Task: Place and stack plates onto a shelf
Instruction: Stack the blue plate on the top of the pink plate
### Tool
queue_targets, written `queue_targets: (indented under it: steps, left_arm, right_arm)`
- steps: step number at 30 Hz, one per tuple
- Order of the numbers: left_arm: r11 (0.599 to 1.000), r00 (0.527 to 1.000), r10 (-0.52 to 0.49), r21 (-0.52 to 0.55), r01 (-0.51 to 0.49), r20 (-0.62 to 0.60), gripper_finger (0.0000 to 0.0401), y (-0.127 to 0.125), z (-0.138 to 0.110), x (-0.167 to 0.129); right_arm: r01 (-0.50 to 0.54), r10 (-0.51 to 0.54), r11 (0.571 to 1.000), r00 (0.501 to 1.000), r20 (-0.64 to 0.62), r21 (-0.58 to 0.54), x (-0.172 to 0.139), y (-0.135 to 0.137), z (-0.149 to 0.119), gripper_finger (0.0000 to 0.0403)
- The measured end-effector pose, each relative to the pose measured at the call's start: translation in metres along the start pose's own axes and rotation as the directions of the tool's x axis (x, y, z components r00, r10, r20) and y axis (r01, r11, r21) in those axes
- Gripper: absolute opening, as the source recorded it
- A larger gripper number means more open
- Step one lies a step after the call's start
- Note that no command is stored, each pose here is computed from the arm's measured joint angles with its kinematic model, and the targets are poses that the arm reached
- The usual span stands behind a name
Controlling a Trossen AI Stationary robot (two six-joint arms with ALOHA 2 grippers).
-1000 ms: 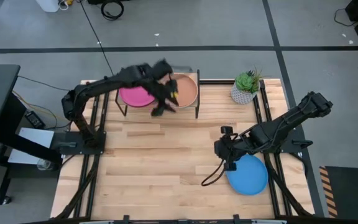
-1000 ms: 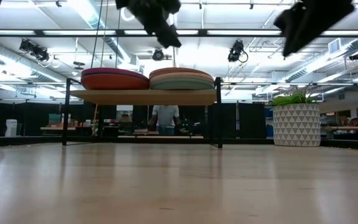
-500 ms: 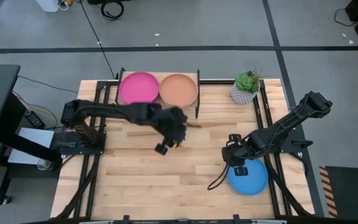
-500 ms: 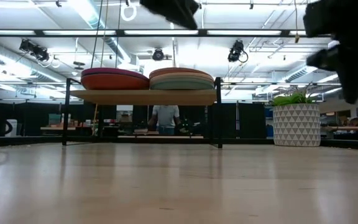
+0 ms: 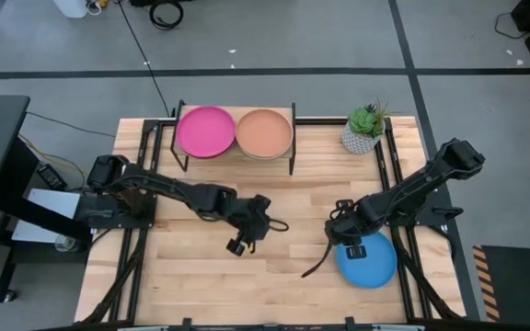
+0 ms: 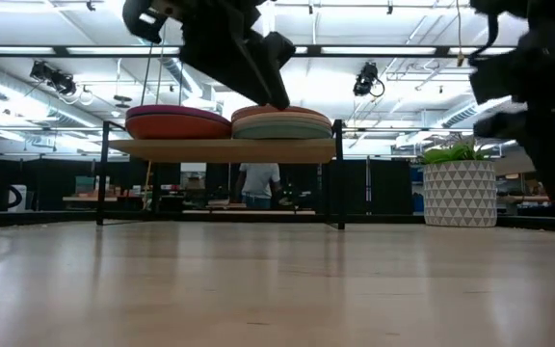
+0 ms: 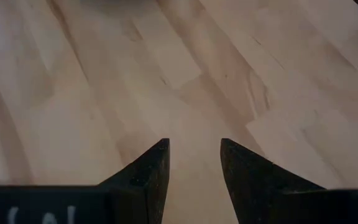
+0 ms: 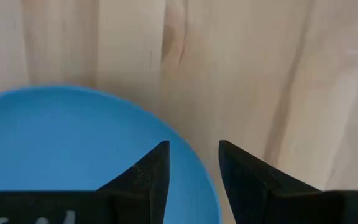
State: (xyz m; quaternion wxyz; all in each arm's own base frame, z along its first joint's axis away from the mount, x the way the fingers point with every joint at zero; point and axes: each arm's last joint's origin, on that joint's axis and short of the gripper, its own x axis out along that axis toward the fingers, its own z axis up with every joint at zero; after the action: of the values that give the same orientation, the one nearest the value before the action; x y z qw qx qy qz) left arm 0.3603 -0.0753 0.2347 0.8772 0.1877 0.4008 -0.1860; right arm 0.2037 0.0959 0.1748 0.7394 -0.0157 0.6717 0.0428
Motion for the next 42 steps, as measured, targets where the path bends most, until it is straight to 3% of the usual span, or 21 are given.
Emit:
queue_targets:
  steps: [10,16,21,26,30,36,42]
  left_arm:
    - [0.997,0.997,0.077,-0.013,-0.077,-0.025,0.0150,-0.031,-0.004,0.010]
    - [0.996,0.995,0.076,-0.041,-0.079,-0.068,0.0150,-0.038,-0.006,0.006]
    - [0.980,0.976,0.193,-0.020,-0.196,-0.096,0.0150,-0.044,-0.003,-0.006]
    - [0.964,0.958,0.262,-0.012,-0.265,-0.119,0.0150,-0.054,-0.002,-0.027]
    - [0.952,0.949,0.304,-0.026,-0.306,-0.081,0.0150,-0.065,0.003,-0.053]
    - [0.957,0.958,0.288,-0.012,-0.288,-0.001,0.0150,-0.081,0.007,-0.087]
    - [0.959,0.959,0.282,0.008,-0.282,0.028,0.0150,-0.098,-0.003,-0.076]
  right_arm:
    - [-0.023,-0.004,0.987,0.985,-0.170,-0.156,0.032,0.000,0.004,0.0137]
    - [-0.041,0.004,0.983,0.980,-0.201,-0.181,0.036,-0.005,0.006,0.0097]
    - [-0.075,0.047,0.982,0.985,-0.164,-0.172,0.028,-0.011,0.009,0.0051]
    - [-0.118,0.105,0.985,0.989,-0.108,-0.126,0.011,-0.020,0.019,0.0013]
    - [-0.112,0.112,0.991,0.994,0.002,-0.069,-0.011,-0.028,0.036,0.0015]
    - [-0.090,0.085,0.996,0.978,0.190,0.022,-0.059,-0.047,0.071,0.0024]
    - [-0.056,0.029,0.996,0.946,0.322,0.074,-0.117,-0.071,0.092,0.0014]
